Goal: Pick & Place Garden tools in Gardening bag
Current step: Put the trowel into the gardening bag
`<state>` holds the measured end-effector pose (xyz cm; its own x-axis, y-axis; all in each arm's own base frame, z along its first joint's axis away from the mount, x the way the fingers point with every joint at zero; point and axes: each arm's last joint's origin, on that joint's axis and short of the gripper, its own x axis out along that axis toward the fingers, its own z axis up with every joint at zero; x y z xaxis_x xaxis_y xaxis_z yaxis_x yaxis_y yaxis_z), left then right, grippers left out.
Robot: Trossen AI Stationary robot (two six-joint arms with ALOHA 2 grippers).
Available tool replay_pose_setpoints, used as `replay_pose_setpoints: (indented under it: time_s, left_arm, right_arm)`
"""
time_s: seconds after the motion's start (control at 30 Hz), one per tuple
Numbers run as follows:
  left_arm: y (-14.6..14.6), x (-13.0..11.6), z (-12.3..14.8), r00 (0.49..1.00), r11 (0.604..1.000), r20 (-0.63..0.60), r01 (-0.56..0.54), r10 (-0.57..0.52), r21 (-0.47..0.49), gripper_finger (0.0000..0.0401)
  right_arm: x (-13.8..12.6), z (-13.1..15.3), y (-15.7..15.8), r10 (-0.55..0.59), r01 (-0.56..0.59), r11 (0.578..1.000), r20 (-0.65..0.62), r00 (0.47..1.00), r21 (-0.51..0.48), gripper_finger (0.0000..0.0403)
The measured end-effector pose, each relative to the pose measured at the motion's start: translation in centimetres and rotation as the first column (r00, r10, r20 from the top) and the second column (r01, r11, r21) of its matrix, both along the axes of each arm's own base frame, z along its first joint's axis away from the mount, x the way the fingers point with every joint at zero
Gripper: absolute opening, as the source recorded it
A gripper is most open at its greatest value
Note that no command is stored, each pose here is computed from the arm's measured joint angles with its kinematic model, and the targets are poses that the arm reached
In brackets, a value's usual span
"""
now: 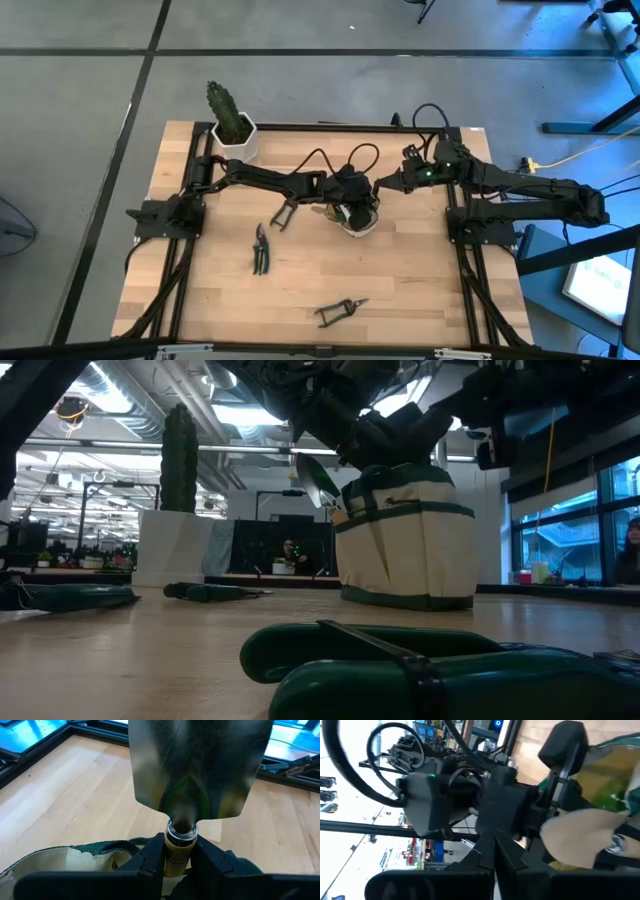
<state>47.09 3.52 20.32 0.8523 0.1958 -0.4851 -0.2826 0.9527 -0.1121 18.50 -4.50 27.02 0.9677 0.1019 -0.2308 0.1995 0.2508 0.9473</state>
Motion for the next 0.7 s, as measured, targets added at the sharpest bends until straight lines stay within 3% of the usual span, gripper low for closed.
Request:
replay_pose_setpoints:
  time_s: [0.7]
  left_arm:
    - [0.0,0.0,0.0,1.0,1.0,0.003,0.003,-0.003,-0.023,0.0128]
  right_arm:
    - [0.6,-1.4,-0.2,0.023,-0.025,1.0,-0.091,0.996,-0.017,0.0]
